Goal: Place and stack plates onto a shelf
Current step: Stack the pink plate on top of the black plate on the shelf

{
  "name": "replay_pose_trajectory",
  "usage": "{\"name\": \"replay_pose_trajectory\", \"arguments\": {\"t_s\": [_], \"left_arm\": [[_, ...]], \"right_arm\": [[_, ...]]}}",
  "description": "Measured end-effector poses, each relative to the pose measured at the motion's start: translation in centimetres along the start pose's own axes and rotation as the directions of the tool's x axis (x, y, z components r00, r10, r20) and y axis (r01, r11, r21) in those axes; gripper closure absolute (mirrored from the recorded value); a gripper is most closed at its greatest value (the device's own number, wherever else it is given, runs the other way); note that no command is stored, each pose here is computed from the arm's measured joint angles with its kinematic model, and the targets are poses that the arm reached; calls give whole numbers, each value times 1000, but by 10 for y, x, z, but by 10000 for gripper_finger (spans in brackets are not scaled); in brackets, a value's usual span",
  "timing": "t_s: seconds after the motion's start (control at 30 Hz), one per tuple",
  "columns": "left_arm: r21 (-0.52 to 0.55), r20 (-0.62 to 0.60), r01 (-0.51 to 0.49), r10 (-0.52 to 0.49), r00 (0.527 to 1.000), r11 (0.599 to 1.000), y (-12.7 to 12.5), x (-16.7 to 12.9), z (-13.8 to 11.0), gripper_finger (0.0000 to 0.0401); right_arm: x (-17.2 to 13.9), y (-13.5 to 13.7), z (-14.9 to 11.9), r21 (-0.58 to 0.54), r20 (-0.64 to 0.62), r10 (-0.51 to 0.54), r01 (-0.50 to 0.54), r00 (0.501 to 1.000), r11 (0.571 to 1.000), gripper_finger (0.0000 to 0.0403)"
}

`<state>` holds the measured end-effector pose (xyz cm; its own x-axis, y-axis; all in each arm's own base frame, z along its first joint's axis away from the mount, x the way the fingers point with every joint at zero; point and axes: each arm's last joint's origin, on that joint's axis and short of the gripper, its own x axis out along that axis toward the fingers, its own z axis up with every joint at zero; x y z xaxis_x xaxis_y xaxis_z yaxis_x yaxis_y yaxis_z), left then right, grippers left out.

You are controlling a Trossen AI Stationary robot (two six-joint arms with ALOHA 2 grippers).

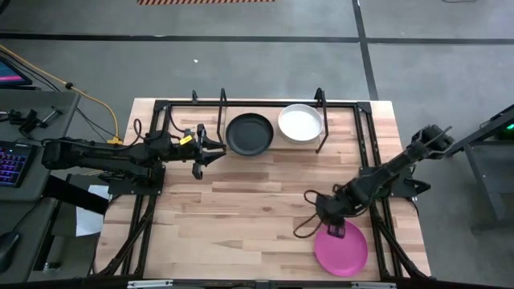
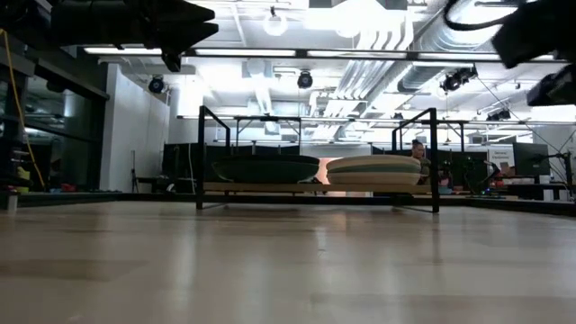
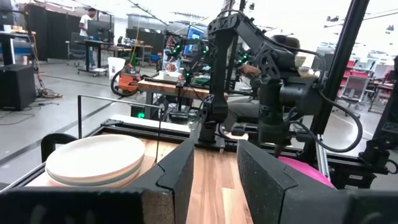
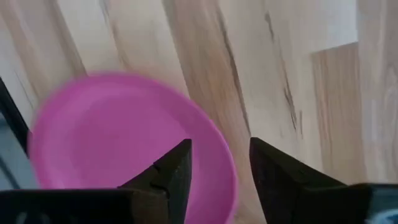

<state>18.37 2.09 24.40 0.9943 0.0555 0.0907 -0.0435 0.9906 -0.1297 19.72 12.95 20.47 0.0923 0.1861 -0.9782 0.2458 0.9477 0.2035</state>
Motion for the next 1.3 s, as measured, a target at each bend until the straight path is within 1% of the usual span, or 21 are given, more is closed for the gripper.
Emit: {"name": "replay_pose_trajectory", "arguments": {"t_s": [0.17, 0.23, 0.53, 0.67, 0.8, 0.87, 0.93, 1.07, 1.1, 1.2, 1.3], "left_arm": [[-1, -7, -1, 1, 1000, 1000, 0, 0, -1, 288], [-10, -16, -2, 2, 1000, 1000, 0, 0, -1, 288], [-10, -24, -3, 3, 1000, 1000, 0, 0, -2, 288], [-11, -23, -3, 3, 1000, 1000, 0, 0, -2, 288], [-11, -23, -3, 3, 1000, 1000, 0, 0, -2, 288], [-11, -23, -3, 3, 1000, 1000, 0, 0, -2, 288], [-11, -23, -3, 3, 1000, 1000, 0, 0, -2, 288], [-11, -23, -3, 3, 1000, 1000, 0, 0, -2, 289], [-11, -23, -3, 3, 1000, 1000, 0, 0, -2, 289], [-11, -16, -2, 2, 1000, 1000, 0, 0, -2, 289], [-10, -13, -2, 2, 1000, 1000, 0, 0, -1, 289]], "right_arm": [[10, -2, -16, -158, -34, -24, 19, 999, 987, 263], [16, -4, -20, -182, -46, -37, 28, 998, 983, 263], [41, -19, -33, -194, -68, -60, 46, 996, 980, 263], [49, -21, -34, -166, -69, -16, 5, 997, 986, 263], [53, -21, -36, -171, -82, 29, -43, 996, 984, 268], [55, -21, -37, -179, -83, 32, -46, 996, 983, 280], [55, -20, -38, -184, -84, 33, -48, 996, 982, 303], [55, -20, -38, -153, -88, 35, -48, 996, 987, 380], [54, -19, -38, -150, -91, 40, -54, 995, 987, 391], [51, -14, -33, -134, -68, 78, -87, 995, 987, 390], [41, -8, -22, -119, -13, 133, -134, 991, 984, 399]]}}
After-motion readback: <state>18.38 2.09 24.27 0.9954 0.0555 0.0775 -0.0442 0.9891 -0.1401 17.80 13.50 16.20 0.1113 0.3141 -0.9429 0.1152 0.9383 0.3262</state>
